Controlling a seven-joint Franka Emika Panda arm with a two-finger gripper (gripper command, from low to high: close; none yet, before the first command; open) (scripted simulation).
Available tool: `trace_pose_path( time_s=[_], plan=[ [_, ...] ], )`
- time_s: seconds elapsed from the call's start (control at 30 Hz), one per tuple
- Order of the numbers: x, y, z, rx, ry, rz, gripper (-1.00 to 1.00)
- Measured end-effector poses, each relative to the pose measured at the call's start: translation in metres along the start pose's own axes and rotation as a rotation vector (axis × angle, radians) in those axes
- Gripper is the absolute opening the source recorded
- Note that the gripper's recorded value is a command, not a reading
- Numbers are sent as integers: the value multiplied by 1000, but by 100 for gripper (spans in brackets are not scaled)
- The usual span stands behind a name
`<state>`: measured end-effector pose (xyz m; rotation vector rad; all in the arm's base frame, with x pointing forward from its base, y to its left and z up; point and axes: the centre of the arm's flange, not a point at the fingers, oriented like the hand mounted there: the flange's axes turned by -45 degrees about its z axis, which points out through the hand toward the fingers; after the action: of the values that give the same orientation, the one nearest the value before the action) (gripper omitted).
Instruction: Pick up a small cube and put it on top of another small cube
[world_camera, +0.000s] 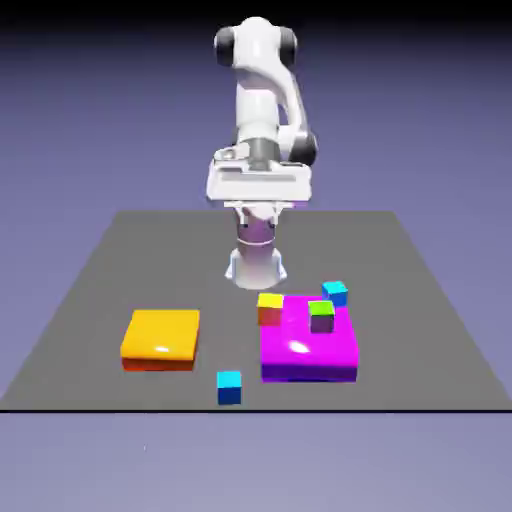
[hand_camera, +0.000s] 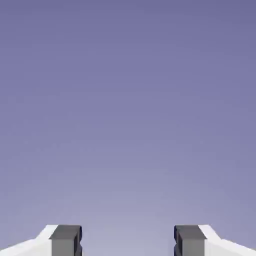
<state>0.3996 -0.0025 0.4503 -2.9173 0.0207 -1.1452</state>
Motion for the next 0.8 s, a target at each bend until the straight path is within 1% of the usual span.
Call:
trace_pose_path(
  time_s=[0.17, 0.37, 0.6, 0.8],
  plan=[
    [2, 30, 54, -26, -198, 287, 0],
    [-9, 65, 120, -62, -429, 637, 0],
    [-41, 102, 195, -107, -694, 1049, 0],
    [-80, 127, 256, -141, -925, 1396, 0]
  ],
)
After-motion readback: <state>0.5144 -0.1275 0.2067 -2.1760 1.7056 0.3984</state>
